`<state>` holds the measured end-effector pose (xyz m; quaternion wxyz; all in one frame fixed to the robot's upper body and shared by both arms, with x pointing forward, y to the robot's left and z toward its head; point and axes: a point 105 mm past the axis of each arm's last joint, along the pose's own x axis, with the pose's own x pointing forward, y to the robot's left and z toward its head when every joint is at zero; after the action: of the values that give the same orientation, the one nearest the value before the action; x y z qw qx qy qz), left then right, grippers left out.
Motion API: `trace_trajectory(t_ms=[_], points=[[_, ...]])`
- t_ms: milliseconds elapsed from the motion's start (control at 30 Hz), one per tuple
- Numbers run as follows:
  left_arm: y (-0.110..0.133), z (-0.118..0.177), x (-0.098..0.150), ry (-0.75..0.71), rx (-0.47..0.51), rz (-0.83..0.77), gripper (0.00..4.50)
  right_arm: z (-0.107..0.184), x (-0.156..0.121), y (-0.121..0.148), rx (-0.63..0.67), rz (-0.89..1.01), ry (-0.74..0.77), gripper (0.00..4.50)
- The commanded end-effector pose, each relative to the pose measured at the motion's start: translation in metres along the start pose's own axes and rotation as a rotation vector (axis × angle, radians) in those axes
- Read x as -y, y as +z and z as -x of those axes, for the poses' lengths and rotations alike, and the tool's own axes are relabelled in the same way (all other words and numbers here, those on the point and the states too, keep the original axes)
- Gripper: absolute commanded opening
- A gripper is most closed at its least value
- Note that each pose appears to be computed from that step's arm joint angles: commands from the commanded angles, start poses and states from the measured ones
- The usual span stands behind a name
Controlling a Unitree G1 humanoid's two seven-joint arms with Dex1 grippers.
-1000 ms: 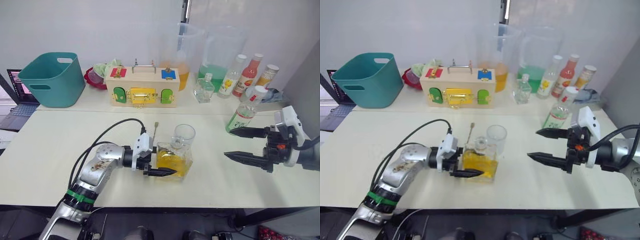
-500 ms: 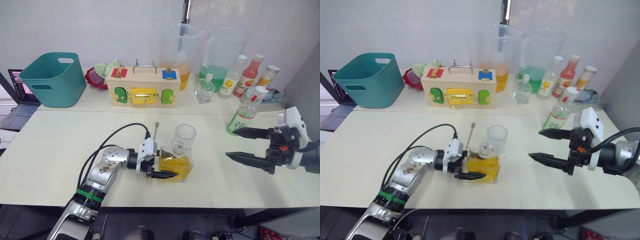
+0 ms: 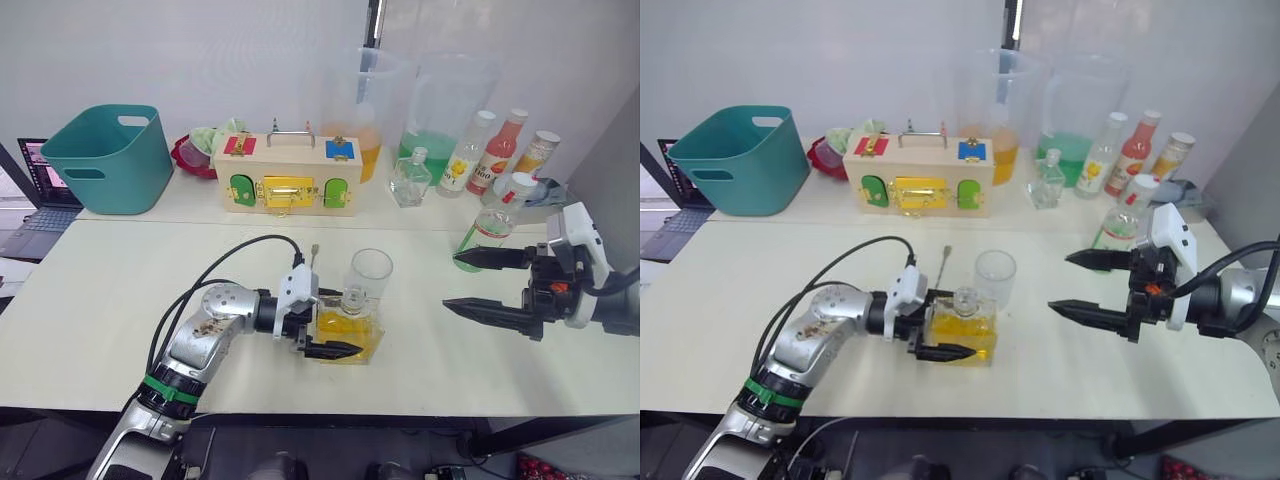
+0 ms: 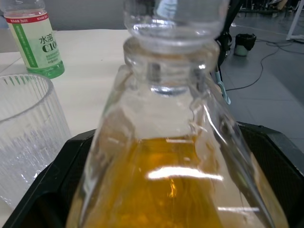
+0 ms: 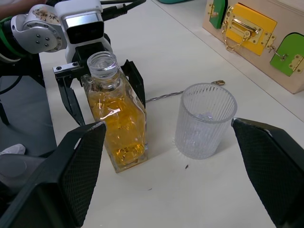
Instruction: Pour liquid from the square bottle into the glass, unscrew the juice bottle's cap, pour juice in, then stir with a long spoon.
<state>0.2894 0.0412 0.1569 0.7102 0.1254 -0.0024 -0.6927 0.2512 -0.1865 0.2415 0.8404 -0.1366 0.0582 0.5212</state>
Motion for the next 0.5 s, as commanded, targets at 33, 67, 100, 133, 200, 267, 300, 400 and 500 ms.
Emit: trace_trajectory(t_ms=[33,67,100,133,200,267,300,400,500], points=[[0.0157,-0.0003,-0.0025,0.018,-0.012,-0.051,4.48,-0.0008,-0.0003,0.0049,0.009,0.036,0.008,4.5],[0.0175,-0.0004,-0.0038,0.031,-0.014,-0.049,4.48,-0.0013,0.0,0.0041,0.008,0.035,0.009,4.5],[0.0188,-0.0004,-0.0047,0.041,-0.015,-0.048,4.48,-0.0017,0.0002,0.0036,0.007,0.034,0.009,4.5],[0.0193,0.0003,-0.0056,0.051,-0.025,-0.055,4.48,-0.0021,0.0006,0.0036,0.006,0.034,0.01,4.5],[0.0193,0.0018,-0.006,0.061,-0.04,-0.065,4.48,-0.0024,0.0011,0.0036,0.007,0.034,0.012,4.5],[0.019,0.0033,-0.0051,0.065,-0.042,-0.062,4.48,-0.0034,0.0016,0.003,0.006,0.034,0.015,4.5],[0.0189,0.0036,-0.0047,0.066,-0.042,-0.059,4.48,-0.0038,0.0017,0.0028,0.006,0.034,0.016,4.5],[0.0173,0.004,-0.0027,0.069,-0.039,-0.053,4.48,-0.0054,0.0027,0.0027,0.006,0.035,0.018,4.5],[0.0158,0.004,-0.0006,0.075,-0.031,-0.049,4.48,-0.0068,0.0042,0.0034,0.007,0.038,0.021,4.5]])
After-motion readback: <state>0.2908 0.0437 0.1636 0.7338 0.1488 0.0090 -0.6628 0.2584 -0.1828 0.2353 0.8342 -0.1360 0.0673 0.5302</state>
